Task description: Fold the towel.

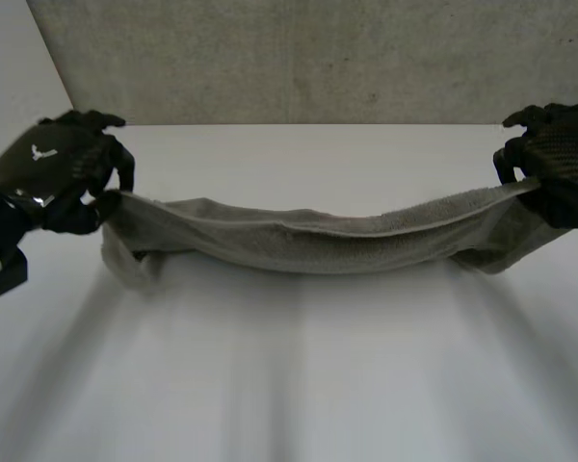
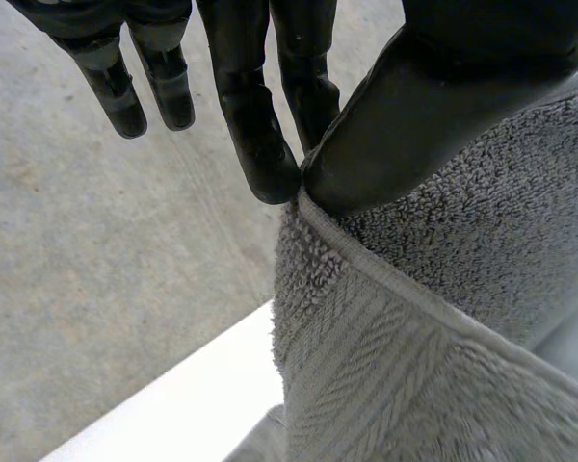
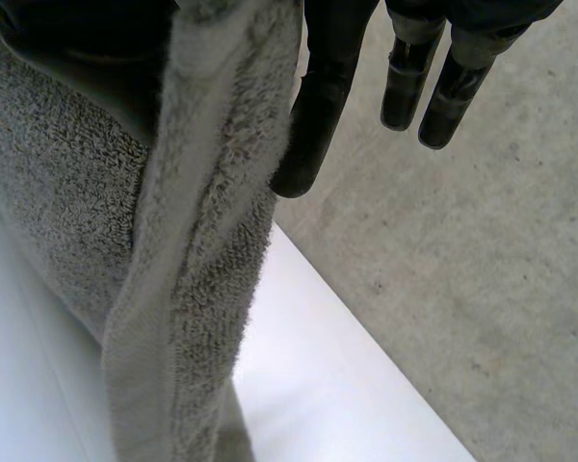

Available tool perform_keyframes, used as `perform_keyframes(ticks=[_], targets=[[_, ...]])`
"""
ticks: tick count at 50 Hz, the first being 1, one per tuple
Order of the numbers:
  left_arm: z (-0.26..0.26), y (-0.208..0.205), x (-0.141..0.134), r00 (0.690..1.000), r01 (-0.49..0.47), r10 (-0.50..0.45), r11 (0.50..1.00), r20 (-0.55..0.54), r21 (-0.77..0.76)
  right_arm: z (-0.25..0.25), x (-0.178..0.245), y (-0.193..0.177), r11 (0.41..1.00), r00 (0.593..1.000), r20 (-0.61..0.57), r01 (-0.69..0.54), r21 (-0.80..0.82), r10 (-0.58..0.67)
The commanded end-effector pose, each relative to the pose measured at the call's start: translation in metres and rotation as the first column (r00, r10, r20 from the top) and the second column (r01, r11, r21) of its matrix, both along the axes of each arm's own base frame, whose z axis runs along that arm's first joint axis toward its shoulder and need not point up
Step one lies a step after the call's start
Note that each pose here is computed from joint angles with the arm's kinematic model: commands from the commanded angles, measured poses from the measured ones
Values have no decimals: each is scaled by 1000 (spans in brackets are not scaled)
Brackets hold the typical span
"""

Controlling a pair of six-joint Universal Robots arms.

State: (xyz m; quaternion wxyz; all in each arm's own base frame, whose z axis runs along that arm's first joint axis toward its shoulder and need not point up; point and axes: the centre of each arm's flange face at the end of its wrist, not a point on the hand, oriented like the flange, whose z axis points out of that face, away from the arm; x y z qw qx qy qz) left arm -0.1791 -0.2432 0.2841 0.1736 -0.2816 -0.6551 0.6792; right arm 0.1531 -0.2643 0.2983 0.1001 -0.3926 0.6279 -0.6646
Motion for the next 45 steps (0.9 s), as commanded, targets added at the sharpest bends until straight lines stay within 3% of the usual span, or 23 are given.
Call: perform_keyframes(ticks=[1, 8, 12, 14, 23, 25, 30, 45], targets=[[2, -25, 5, 1000, -16, 16, 1000, -3, 16, 11, 4, -4, 1000, 1000, -10, -13, -26, 13], [-28, -67, -3, 1000, 5, -5, 993, -5, 117, -25, 24, -39, 998, 998, -57, -9, 64, 12], [-61, -98, -26, 1000, -4, 1, 983, 15, 183, -46, 39, -52, 997, 991, -136, 2, 71, 8], [-70, -108, -35, 1000, -18, 13, 982, 26, 189, -65, 47, -63, 997, 979, -203, 19, 74, -3], [-119, -162, -54, 996, -88, 80, 981, 51, 176, -105, 62, -98, 995, 965, -247, 96, 23, -87], [-123, -167, -60, 996, -84, 77, 984, 49, 159, -114, 64, -108, 986, 951, -261, 164, -31, -167], [-133, -179, -67, 995, -97, 92, 988, 44, 117, -124, 64, -117, 977, 942, -259, 204, -68, -215], [-147, -186, -75, 993, -92, 88, 994, 83, 50, -149, 69, -129, 983, 950, -255, 172, -61, -182]])
